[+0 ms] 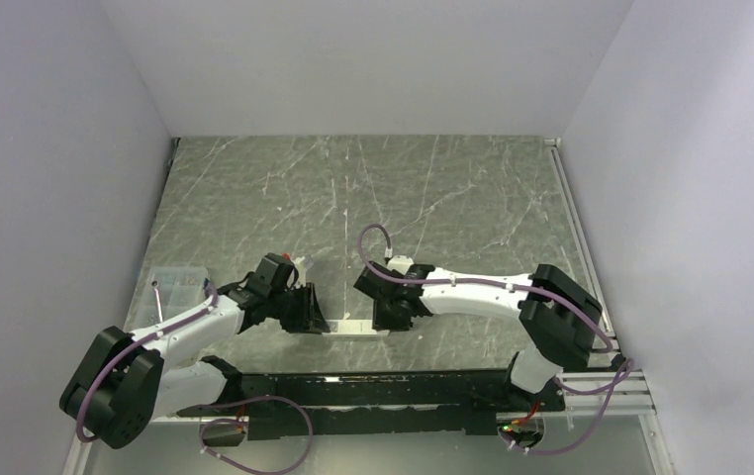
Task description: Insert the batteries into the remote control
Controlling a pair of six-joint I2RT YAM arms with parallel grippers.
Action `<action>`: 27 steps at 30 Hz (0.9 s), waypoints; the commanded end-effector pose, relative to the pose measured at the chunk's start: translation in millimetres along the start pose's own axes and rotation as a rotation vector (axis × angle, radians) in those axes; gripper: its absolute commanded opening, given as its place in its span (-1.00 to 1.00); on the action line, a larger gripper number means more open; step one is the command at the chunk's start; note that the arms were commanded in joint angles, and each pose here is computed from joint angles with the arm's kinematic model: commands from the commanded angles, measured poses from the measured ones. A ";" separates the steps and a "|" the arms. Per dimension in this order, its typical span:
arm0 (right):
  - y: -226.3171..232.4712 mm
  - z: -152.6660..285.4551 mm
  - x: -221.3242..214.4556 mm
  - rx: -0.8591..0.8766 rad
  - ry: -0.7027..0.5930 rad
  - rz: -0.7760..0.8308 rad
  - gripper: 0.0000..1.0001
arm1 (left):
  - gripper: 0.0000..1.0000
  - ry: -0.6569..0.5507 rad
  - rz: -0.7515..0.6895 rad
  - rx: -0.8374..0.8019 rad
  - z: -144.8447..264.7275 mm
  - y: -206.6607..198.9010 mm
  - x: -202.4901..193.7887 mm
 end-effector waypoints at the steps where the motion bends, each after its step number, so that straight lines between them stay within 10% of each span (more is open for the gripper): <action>1: 8.0 -11.7 3.9 0.004 -0.014 0.013 -0.35 | -0.34 0.001 -0.011 -0.027 -2.2 -1.7 -0.8; 27: 8.8 -20.9 1.6 -0.035 0.023 0.086 -0.22 | -0.34 0.011 -0.017 -0.027 -5.4 -3.0 1.1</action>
Point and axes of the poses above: each gripper's point midway between its finger pads, its own z axis back along the fingers, its own y axis along the line the jaws close on, x = y × z, the point moved 10 cm from there along z, back along the fingers, and after that the axes turned 3 degrees about z, right-handed, at the moved point
